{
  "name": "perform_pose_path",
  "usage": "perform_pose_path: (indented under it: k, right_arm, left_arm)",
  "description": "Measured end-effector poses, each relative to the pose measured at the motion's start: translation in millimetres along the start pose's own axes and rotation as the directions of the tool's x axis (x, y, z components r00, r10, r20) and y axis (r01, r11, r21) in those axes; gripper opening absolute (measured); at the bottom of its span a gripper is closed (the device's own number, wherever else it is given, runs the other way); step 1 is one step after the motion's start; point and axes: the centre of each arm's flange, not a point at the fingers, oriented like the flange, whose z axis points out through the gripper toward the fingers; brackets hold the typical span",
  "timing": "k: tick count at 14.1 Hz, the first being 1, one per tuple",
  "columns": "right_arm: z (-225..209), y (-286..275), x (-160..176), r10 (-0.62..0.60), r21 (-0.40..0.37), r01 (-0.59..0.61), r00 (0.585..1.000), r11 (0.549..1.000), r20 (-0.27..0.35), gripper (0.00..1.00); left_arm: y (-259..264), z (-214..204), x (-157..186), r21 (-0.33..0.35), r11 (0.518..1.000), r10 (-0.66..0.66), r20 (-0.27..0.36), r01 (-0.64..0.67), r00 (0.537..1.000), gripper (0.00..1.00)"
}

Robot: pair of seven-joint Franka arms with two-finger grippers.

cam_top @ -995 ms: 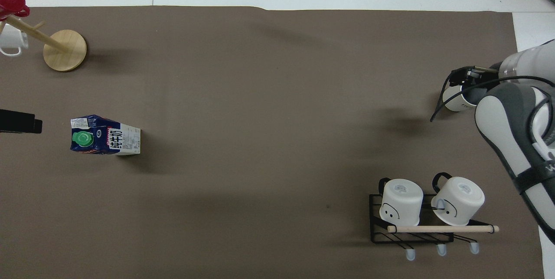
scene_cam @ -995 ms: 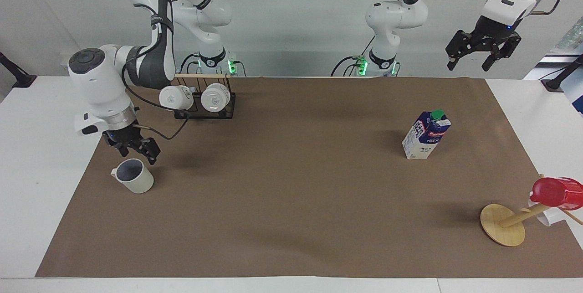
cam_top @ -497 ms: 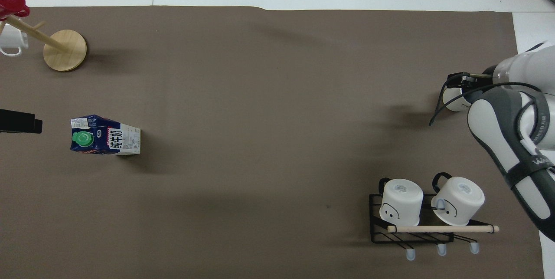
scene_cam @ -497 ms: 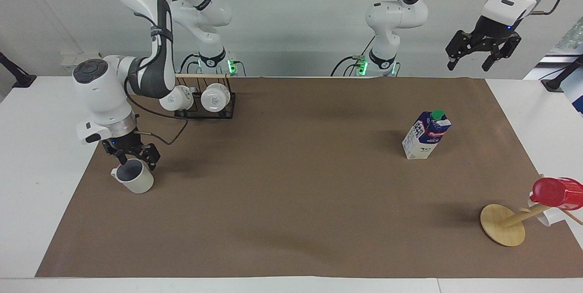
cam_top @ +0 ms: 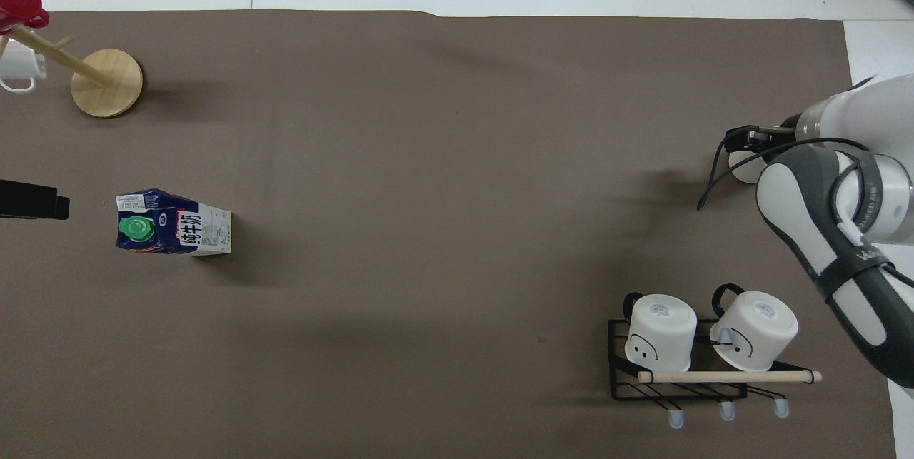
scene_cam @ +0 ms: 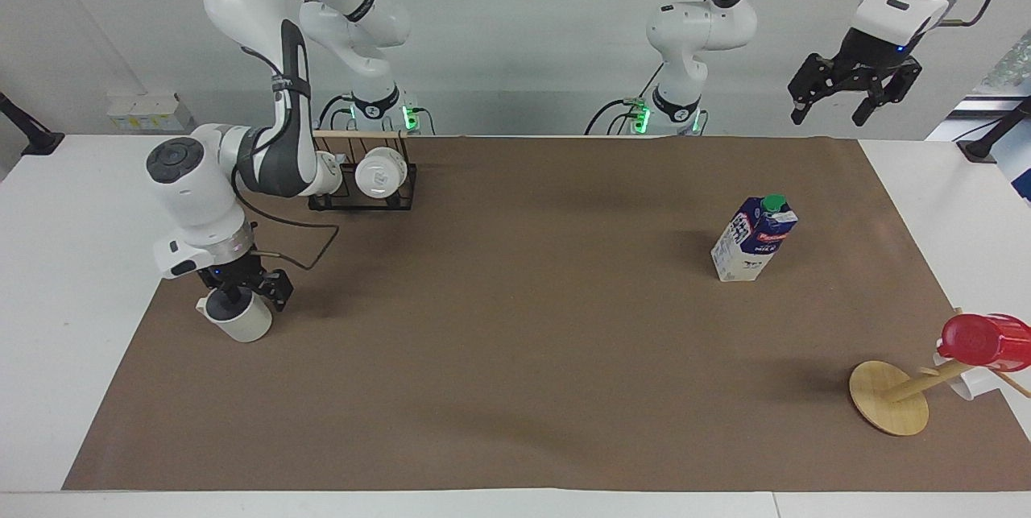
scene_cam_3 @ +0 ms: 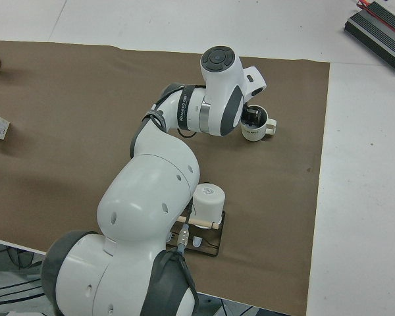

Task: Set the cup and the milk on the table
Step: 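Lift the white mug with the right gripper toward the table center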

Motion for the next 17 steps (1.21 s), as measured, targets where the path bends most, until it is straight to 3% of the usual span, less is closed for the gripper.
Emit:
perform_pose_path:
  k: [6, 12, 17]
  right_arm:
    - [-3.6, 0.2, 2.7, -0.097, -0.001, 0.097, 0.995, 0.995, -0.01, 0.05]
    - [-52.8, -22.3, 12.4, -0.127, 0.0, 0.127, 0.988, 0.992, -0.091, 0.04]
    - [-121.0, -92.8, 16.6, -0.076, 0.027, 0.08, 0.991, 0.996, -0.111, 0.04]
  left_arm:
    - [0.0, 0.0, 0.0, 0.0, 1.0, 0.0, 0.0, 0.0, 1.0, 1.0]
    - [2.3, 0.1, 0.1, 0.0, 1.0, 0.004, 0.0, -0.004, 1.0, 1.0]
    - [3.1, 0.1, 0.1, 0.0, 1.0, 0.006, 0.0, -0.006, 1.0, 1.0]
